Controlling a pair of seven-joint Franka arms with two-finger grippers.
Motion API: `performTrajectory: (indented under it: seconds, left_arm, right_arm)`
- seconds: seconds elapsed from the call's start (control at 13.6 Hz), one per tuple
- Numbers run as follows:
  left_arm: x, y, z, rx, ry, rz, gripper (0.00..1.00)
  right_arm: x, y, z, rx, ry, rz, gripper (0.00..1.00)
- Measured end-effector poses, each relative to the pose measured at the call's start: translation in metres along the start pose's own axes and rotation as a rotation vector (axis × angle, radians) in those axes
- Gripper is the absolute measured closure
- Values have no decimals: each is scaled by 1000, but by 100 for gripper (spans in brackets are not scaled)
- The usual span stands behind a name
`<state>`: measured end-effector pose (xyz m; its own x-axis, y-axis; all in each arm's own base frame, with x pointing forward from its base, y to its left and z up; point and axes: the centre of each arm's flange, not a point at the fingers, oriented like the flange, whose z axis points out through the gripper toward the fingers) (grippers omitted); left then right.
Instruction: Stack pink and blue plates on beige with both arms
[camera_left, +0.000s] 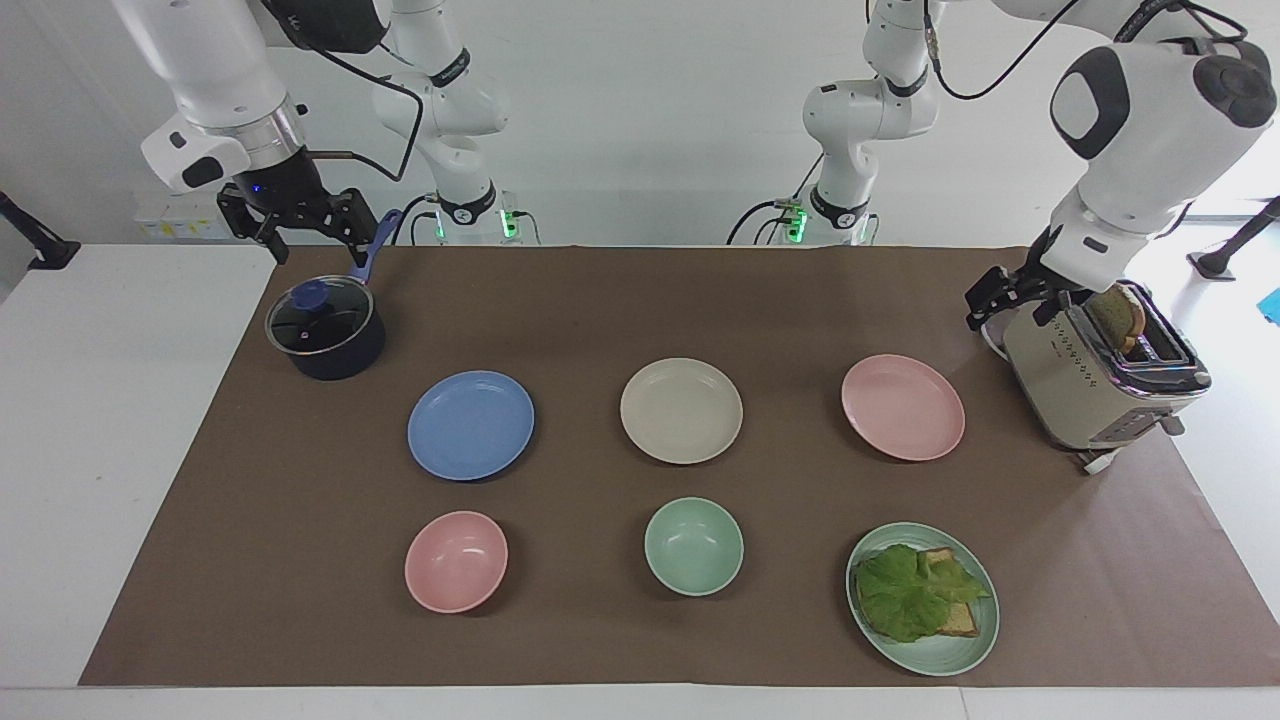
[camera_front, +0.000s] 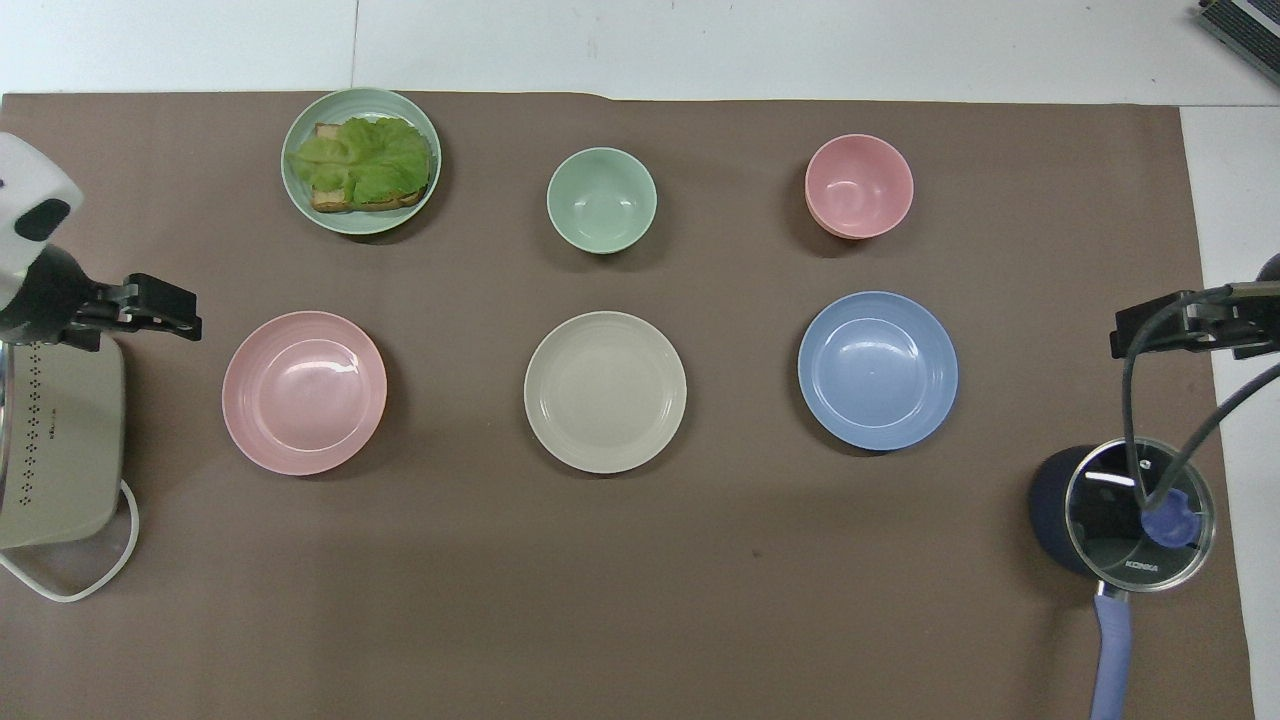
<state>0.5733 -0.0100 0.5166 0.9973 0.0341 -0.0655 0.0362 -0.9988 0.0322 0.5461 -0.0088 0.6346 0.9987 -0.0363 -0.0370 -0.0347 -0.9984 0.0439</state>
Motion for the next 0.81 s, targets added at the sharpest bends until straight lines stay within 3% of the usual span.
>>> performTrajectory:
  seconds: [0.37,0.81]
  left_arm:
    - [-10,-31,119,-1,-32,-41,0]
    - [-25,-73,192,-6,-42,-92,0]
  right_arm:
    - [0,0,0,0,0,0,0]
    - [0,0,0,0,0,0,0]
